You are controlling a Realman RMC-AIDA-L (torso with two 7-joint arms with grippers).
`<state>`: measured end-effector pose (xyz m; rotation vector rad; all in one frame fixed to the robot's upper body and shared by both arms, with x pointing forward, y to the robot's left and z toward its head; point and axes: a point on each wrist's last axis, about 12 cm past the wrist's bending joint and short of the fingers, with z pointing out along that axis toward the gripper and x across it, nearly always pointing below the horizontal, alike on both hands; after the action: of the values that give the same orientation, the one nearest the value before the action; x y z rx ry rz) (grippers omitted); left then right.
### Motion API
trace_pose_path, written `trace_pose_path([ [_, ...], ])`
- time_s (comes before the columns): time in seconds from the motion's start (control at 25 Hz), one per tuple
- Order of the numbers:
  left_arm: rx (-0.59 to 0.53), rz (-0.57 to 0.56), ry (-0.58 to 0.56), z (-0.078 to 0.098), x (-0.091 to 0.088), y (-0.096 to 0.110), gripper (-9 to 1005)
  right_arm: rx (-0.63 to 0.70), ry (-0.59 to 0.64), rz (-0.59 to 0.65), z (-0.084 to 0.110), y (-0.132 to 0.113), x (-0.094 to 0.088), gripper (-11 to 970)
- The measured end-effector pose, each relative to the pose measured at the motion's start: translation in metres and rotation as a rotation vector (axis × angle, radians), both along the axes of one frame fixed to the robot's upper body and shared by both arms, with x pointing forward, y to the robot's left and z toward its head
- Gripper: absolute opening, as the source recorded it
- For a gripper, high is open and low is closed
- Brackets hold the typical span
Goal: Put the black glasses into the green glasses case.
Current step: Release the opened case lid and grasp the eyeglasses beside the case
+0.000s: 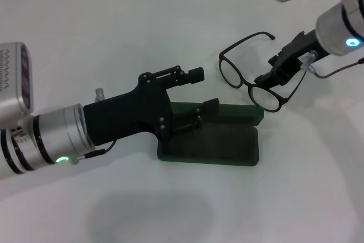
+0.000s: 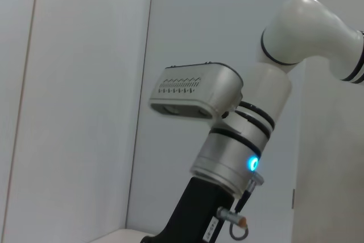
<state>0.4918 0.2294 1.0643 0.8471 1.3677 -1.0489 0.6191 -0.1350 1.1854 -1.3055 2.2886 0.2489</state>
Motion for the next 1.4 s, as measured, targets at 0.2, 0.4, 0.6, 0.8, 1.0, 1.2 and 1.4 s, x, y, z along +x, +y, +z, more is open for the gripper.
trace_pose_path([
  [0.2,0.006,-0.009,0.002,-0.001,-0.001,0.0,636,-0.021,-0.003,0.023,-0.002,0.012,0.0,491],
  [0.4,0.012,-0.019,0.004,-0.002,-0.002,-0.001,635,-0.02,0.0,0.025,-0.001,0.016,0.001,492],
  [0.6,0.011,-0.018,0.005,-0.002,-0.003,-0.001,635,-0.028,0.035,0.018,-0.006,0.022,0.006,492],
  [0.8,0.012,-0.019,0.006,-0.002,-0.003,0.0,635,-0.05,0.064,0.01,-0.011,0.032,0.016,493],
  [1.0,0.014,-0.021,0.004,-0.002,-0.003,0.0,634,-0.053,0.074,0.014,-0.012,0.039,0.02,493],
  [1.2,0.015,-0.022,0.004,-0.002,-0.003,0.0,634,-0.061,0.089,0.005,-0.015,0.04,0.019,491],
  [1.4,0.019,-0.029,0.003,-0.002,-0.003,-0.001,634,-0.068,0.086,-0.005,-0.021,0.039,0.019,490],
])
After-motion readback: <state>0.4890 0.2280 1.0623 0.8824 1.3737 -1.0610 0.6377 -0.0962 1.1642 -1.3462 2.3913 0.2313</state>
